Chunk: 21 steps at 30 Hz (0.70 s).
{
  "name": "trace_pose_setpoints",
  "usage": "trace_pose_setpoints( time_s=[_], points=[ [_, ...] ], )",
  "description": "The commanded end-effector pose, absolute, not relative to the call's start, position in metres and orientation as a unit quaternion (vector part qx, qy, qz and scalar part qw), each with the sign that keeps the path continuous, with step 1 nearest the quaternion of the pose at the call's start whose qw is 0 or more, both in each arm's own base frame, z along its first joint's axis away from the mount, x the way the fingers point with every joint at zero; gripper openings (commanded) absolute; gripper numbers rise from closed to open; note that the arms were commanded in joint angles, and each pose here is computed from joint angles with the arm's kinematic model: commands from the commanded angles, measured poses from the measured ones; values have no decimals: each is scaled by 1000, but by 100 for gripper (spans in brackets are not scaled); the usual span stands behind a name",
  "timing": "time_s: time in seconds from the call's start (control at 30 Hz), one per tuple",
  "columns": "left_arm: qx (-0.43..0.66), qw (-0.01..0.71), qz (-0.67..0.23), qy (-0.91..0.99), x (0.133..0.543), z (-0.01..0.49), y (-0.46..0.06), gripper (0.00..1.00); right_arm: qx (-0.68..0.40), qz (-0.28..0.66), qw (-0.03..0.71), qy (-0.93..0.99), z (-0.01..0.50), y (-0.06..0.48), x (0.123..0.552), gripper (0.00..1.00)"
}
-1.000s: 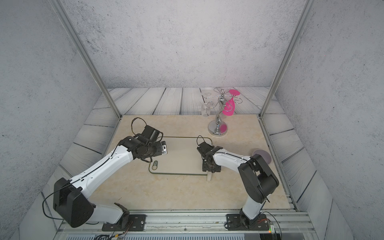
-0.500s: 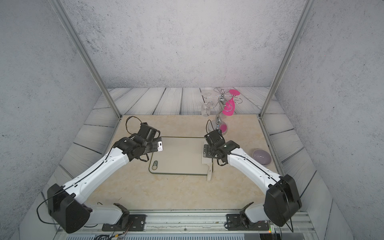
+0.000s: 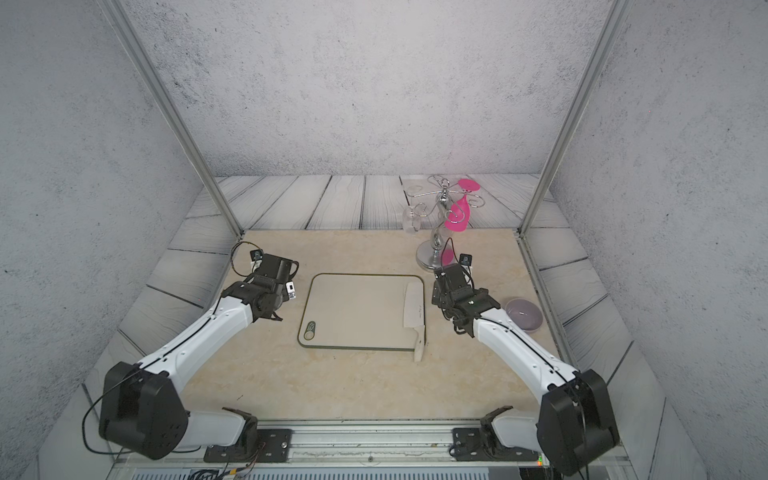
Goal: Align the knife with the edge of the cutting board
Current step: Reset both arms
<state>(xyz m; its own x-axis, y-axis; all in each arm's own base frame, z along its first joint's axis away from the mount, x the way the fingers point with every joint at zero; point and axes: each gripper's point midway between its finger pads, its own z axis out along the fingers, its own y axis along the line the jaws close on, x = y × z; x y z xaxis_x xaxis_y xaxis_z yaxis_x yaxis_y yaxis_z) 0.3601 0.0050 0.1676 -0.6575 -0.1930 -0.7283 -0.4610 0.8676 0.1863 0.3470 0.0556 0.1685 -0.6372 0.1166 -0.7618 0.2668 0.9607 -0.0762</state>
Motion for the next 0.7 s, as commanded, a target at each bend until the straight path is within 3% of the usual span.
trace_pose_setpoints(
  time_s=[0.0, 0.27, 0.67],
  points=[
    [-212, 368, 208, 881, 378, 159, 36, 100, 139, -178, 445, 866, 176, 14, 352, 99],
    [-194, 371, 292, 860, 405, 122, 69, 100, 187, -227, 443, 847, 151, -43, 361, 99],
    [-122, 471, 248, 838, 417, 111, 53, 100, 114, -175, 506, 837, 114, -31, 391, 99]
  ],
)
